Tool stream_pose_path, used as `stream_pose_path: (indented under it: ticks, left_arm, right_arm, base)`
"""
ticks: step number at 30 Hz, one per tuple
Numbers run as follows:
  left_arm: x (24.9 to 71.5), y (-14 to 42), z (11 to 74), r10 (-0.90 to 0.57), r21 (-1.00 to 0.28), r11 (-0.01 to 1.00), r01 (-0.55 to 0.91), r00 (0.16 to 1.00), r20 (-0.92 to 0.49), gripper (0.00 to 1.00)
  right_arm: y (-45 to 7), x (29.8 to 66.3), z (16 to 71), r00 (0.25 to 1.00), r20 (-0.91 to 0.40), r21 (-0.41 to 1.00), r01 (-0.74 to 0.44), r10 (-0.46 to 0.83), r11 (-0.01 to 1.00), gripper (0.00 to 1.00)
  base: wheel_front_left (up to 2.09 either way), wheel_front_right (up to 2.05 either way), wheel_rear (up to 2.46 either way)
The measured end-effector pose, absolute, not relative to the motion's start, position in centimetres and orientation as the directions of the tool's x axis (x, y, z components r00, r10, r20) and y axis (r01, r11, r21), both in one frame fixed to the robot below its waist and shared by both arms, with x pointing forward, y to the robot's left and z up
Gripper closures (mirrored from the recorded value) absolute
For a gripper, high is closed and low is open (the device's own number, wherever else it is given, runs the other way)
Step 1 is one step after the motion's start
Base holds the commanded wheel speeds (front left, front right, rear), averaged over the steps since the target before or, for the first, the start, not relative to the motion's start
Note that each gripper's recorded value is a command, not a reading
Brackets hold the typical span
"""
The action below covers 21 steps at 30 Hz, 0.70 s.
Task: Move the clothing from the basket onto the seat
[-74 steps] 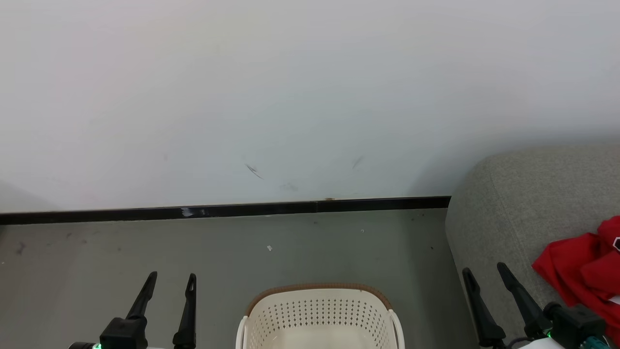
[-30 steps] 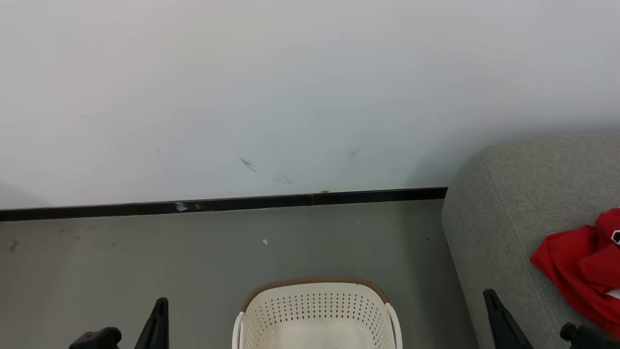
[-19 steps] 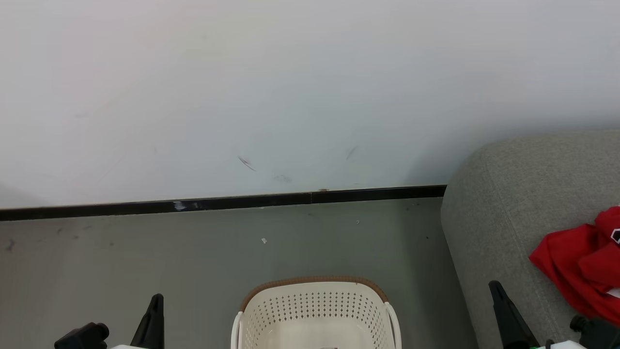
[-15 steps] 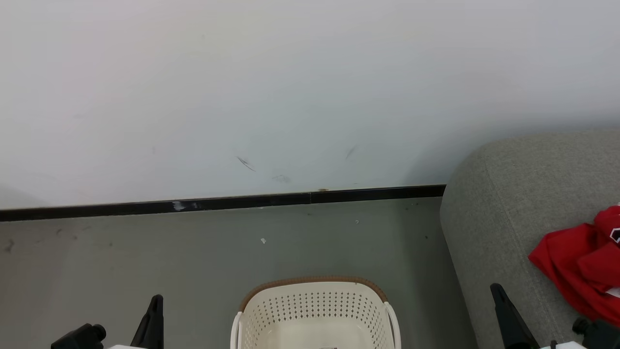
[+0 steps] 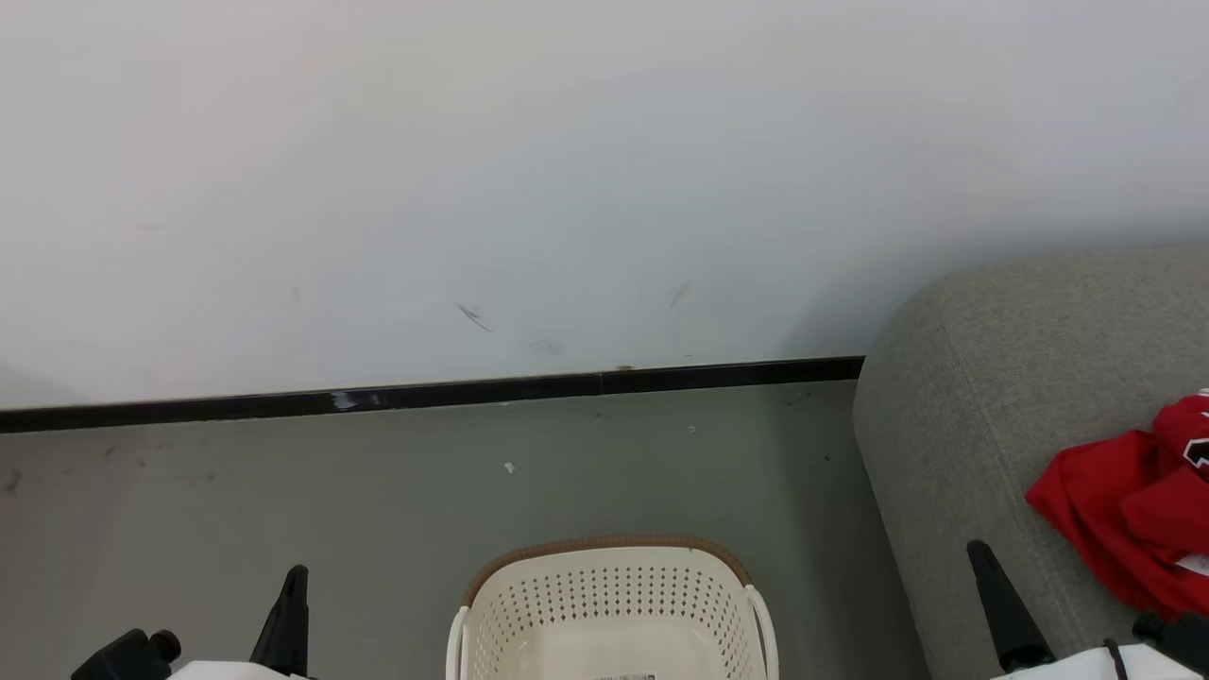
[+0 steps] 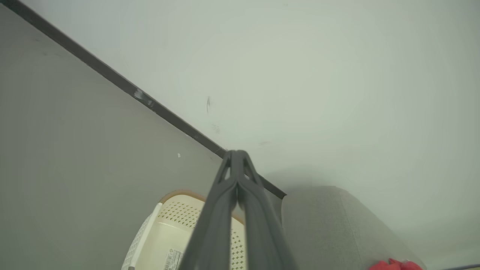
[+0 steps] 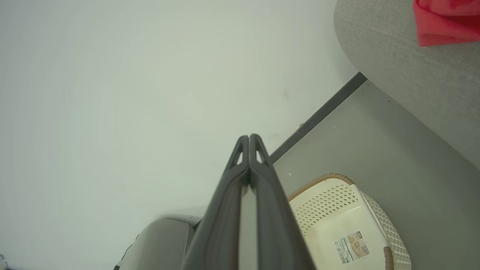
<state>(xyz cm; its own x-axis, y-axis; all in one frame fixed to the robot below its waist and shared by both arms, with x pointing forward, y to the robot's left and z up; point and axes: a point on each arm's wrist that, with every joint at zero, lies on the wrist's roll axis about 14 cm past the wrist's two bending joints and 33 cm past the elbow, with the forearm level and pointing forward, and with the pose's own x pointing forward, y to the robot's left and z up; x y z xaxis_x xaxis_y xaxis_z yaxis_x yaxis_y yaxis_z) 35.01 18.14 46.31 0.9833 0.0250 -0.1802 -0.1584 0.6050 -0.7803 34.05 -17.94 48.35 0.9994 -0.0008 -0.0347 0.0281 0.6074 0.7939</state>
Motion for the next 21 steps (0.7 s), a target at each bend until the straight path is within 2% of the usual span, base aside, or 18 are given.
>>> stream_pose_path:
  ticks: [21]
  left_arm:
    - [36.1, 18.3, 46.7, -0.009, -0.919, 0.363, -0.152, 0.986, -0.167, 1.00]
  right_arm:
    - [-19.0, 35.5, 48.0, 0.998, -0.065, 0.930, 0.067, -0.016, 0.361, 1.00]
  base:
    - [0.00, 0.00, 0.00]
